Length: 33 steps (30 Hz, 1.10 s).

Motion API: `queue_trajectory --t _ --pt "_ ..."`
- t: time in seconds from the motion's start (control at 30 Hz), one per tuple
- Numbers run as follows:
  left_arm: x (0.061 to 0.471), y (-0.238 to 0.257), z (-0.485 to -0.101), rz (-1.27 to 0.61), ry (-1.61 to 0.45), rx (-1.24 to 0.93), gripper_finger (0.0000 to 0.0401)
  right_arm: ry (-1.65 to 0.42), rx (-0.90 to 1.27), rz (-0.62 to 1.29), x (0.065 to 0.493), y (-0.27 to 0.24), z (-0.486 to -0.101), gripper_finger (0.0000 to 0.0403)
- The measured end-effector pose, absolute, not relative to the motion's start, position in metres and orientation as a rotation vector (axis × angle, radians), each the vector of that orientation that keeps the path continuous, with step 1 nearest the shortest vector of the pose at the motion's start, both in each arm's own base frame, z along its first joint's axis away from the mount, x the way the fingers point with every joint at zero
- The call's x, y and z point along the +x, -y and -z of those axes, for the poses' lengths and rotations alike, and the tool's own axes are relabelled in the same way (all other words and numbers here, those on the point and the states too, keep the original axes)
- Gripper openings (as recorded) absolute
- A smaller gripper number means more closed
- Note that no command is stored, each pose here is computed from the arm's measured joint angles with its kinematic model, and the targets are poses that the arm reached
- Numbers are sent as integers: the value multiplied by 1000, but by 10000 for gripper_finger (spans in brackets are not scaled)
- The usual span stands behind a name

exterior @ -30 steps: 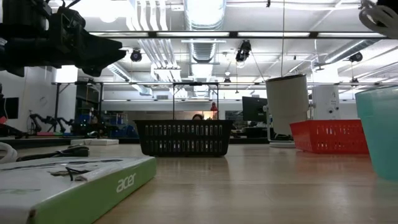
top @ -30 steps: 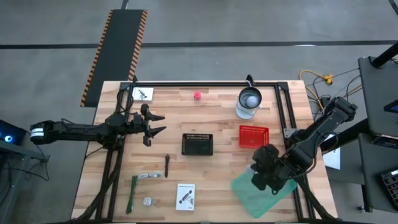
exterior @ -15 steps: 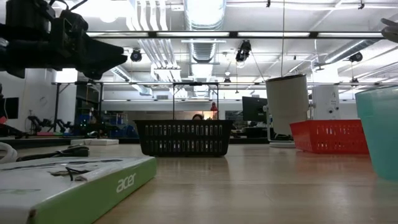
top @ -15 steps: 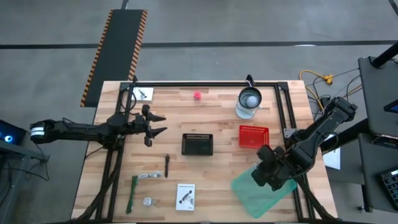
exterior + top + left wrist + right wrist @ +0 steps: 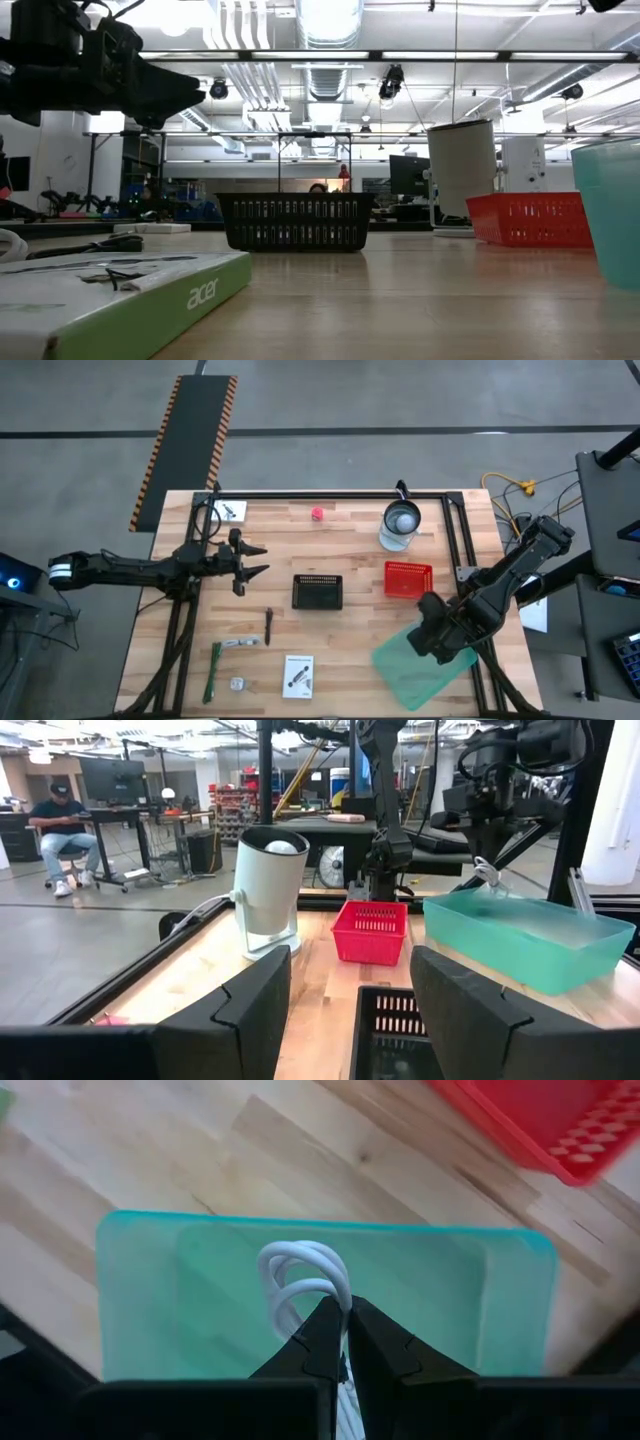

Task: Pick and place items into bin
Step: Put the top white charger cable into the blue bin

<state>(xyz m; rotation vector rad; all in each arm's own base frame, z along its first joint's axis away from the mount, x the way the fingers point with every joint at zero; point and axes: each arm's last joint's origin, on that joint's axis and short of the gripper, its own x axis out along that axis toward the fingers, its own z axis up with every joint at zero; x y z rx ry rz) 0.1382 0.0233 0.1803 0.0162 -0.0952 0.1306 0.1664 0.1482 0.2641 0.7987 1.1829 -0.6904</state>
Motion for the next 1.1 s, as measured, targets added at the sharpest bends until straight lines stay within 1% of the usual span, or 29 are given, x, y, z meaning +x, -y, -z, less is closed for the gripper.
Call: queue_trajectory --t 0.13,0.53,0.97,1.1 --pt "138 -23 -180 -131 97 16 192 -1190 810 737 164 -146 -263 8" --pt "138 -23 -180 -131 95 16 192 -1194 807 786 161 -144 -256 8" --pt "138 -23 -180 -131 95 16 192 -1292 829 843 155 -142 -241 8" --pt "138 -23 -180 -131 95 16 192 -1290 837 858 155 -141 -240 8"
